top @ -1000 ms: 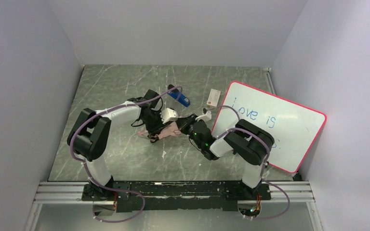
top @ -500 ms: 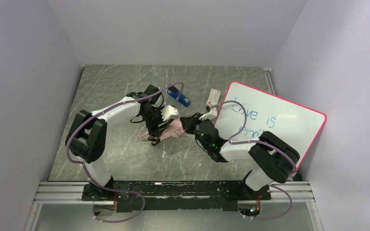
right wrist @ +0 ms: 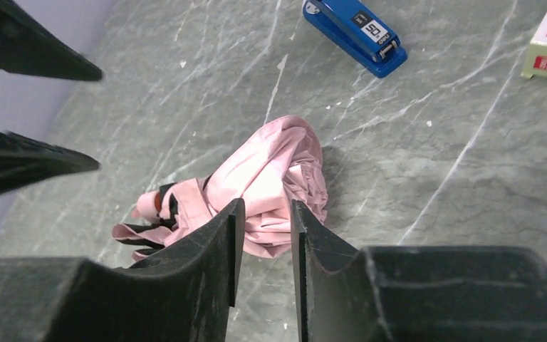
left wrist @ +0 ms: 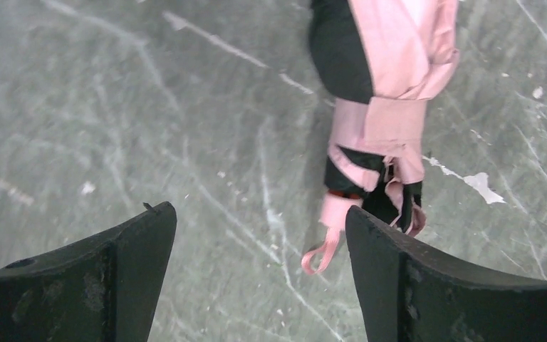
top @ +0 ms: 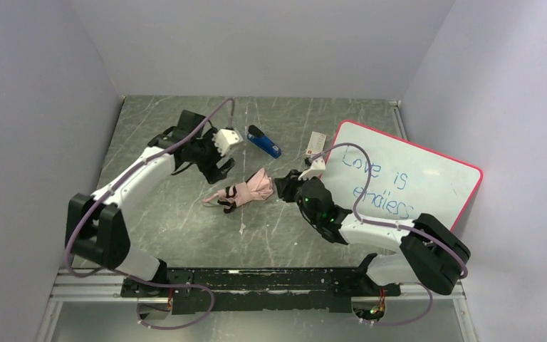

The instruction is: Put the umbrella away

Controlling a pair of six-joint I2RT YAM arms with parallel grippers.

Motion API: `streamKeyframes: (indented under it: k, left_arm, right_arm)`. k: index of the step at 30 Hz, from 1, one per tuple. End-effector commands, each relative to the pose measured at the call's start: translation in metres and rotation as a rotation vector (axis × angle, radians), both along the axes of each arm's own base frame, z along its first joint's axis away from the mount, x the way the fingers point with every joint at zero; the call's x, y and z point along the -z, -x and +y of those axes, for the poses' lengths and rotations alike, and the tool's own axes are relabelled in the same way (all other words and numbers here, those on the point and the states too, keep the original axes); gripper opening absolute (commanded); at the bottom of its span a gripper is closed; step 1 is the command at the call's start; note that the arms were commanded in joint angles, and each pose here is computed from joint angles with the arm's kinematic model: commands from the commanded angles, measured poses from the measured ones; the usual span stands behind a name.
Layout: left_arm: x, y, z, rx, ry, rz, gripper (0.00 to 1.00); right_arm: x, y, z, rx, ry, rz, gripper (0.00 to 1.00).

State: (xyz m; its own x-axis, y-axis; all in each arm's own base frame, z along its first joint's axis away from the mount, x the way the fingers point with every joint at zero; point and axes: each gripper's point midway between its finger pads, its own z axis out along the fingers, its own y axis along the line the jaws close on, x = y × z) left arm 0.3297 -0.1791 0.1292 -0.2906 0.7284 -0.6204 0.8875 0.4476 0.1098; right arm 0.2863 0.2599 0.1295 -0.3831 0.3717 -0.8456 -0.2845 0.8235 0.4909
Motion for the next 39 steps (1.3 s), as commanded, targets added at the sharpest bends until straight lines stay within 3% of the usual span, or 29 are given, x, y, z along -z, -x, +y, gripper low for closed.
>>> streamKeyframes:
  k: [1, 10, 15, 17, 19, 23, 26, 31, 39]
  left_arm:
    - [-0.029, -0.014, 0.024, -0.149, 0.056, -0.139, 0.93]
    - [-0.082, -0.020, 0.108, -0.562, 0.143, -0.351, 0.97]
    - [-0.076, 0.011, 0.099, -0.547, 0.247, -0.296, 0.97]
    - [-0.072, 0.020, 0.093, -0.520, 0.262, -0.260, 0.97]
    - [-0.075, 0.017, 0.096, -0.590, 0.288, -0.254, 0.97]
    - [-0.084, 0.008, 0.114, -0.801, 0.320, -0.252, 0.97]
    - [-0.095, 0.004, 0.125, -0.891, 0.329, -0.276, 0.97]
    - [-0.127, 0.006, 0.150, -1.034, 0.419, -0.428, 0.97]
    - [-0.130, 0.016, 0.154, -1.023, 0.453, -0.445, 0.97]
  right_arm:
    - [-0.010, -0.002, -0.006, -0.045, 0.198, -0.040, 0.36]
    - [-0.050, -0.005, -0.039, 0.010, 0.406, -0.127, 0.63]
    - [-0.063, -0.005, -0.060, 0.034, 0.546, -0.140, 0.70]
    - [-0.066, -0.003, -0.066, 0.048, 0.562, -0.132, 0.73]
    - [-0.068, 0.001, -0.070, 0.056, 0.549, -0.127, 0.75]
    - [-0.084, 0.007, -0.075, 0.068, 0.486, -0.154, 0.98]
    - [-0.097, 0.011, -0.080, 0.073, 0.465, -0.176, 1.00]
    - [-0.120, 0.018, -0.089, 0.074, 0.465, -0.222, 1.00]
    - [-0.127, 0.036, -0.095, 0.021, 0.442, -0.175, 1.00]
